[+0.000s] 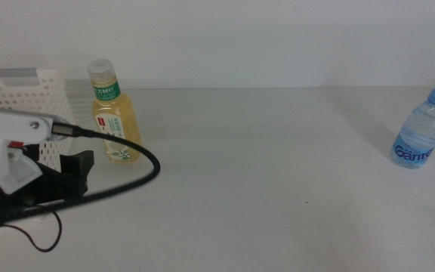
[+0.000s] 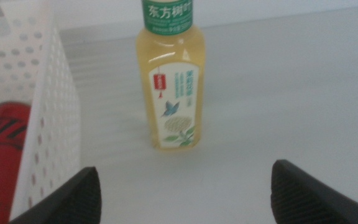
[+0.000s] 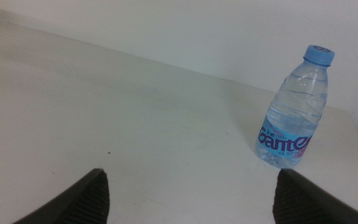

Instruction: Use arms to grab the bottles and put them into the dustbin to the left of the table.

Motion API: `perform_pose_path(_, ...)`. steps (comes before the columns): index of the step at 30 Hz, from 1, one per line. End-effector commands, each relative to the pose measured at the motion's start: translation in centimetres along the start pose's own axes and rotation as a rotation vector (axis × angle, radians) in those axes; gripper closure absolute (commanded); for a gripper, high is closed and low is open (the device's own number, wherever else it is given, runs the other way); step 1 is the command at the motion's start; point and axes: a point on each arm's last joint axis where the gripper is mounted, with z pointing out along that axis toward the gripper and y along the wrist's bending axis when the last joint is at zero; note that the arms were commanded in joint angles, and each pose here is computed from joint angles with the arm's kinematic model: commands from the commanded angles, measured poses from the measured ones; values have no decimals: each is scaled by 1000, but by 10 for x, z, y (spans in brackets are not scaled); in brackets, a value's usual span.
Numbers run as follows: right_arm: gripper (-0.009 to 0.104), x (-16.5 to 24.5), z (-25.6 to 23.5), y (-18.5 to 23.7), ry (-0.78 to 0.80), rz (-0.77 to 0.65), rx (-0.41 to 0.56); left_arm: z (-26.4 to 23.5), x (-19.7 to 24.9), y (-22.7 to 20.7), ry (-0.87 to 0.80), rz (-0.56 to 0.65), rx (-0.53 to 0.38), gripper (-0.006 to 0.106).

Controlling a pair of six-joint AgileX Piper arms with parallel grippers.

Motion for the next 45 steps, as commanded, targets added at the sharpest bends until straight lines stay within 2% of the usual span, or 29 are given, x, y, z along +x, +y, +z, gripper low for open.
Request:
perform_pose_path(1,19,-11,-3,-2,-111,-26,21,-2,-16,-2,-156,-24,2,10)
perform_pose_path(11,19,-11,-3,-2,-111,-26,21,27,-4,-8,-135,-66,18,10)
perform_pose_path(25,19,-11,-3,-2,-111,-26,21,82,12,-8,-377,-8,-5,10)
perform_pose_path(45,19,-11,-3,-2,-111,-26,21,159,18,-3,-339,-42,-62,10)
